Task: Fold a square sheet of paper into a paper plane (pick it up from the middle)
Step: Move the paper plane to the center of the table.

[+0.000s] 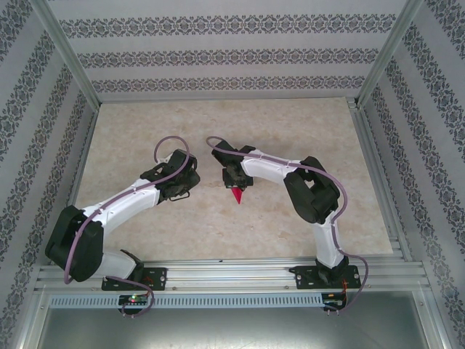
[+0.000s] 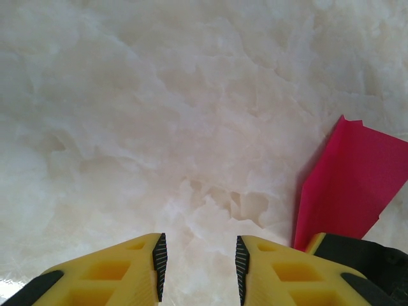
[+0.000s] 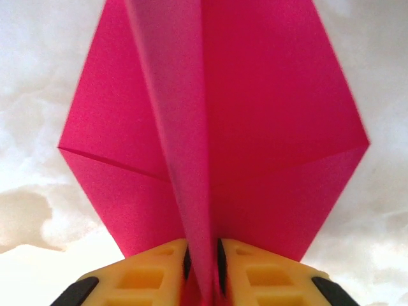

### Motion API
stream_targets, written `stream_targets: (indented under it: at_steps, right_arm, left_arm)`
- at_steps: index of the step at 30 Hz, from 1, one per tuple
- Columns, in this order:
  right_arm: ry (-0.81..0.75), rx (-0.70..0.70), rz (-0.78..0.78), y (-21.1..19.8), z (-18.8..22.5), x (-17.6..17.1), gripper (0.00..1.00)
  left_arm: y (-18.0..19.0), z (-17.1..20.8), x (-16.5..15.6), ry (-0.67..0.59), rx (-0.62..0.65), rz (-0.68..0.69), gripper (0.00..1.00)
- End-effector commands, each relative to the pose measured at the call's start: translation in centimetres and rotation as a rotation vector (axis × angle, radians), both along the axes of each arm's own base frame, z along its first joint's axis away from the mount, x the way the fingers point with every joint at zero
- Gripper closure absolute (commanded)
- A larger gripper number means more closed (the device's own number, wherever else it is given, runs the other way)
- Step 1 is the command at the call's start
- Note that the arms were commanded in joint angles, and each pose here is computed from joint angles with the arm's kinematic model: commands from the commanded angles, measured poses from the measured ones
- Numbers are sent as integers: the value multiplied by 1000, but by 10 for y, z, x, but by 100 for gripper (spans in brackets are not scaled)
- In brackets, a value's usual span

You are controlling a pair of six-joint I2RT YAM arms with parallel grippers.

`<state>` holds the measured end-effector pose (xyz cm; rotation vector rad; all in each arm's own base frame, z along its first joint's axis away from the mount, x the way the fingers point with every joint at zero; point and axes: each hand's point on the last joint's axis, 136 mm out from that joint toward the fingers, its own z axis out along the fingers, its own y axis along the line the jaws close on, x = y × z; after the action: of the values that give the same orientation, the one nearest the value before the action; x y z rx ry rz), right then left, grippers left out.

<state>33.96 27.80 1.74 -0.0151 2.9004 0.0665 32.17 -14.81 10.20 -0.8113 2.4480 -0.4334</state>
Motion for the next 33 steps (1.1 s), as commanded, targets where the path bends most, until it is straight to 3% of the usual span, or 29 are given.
stream_targets:
  at_steps: [1,8,15,22,29,33]
  right_arm:
    - [57,-31,-29,-9,-20,-7,76]
    - [89,-53,-69,-16,-34,-11,73]
    - [62,-26,-55,-10,-23,-2,64]
    - [108,-31,-21,-9,-45,-9,66]
    - [17,-33,64,-9,-9,9,67]
    - [44,-17,57,-11,-19,3,67]
  left_arm:
    - [7,-7,-2,26,42,-12,63]
    - [6,-8,-2,32,43,-19,62]
    - [4,-7,1,30,41,-25,62]
    - [6,-1,2,12,56,-33,61]
    - [12,6,1,-13,83,-34,60]
    - [19,14,-1,-40,108,-28,59]
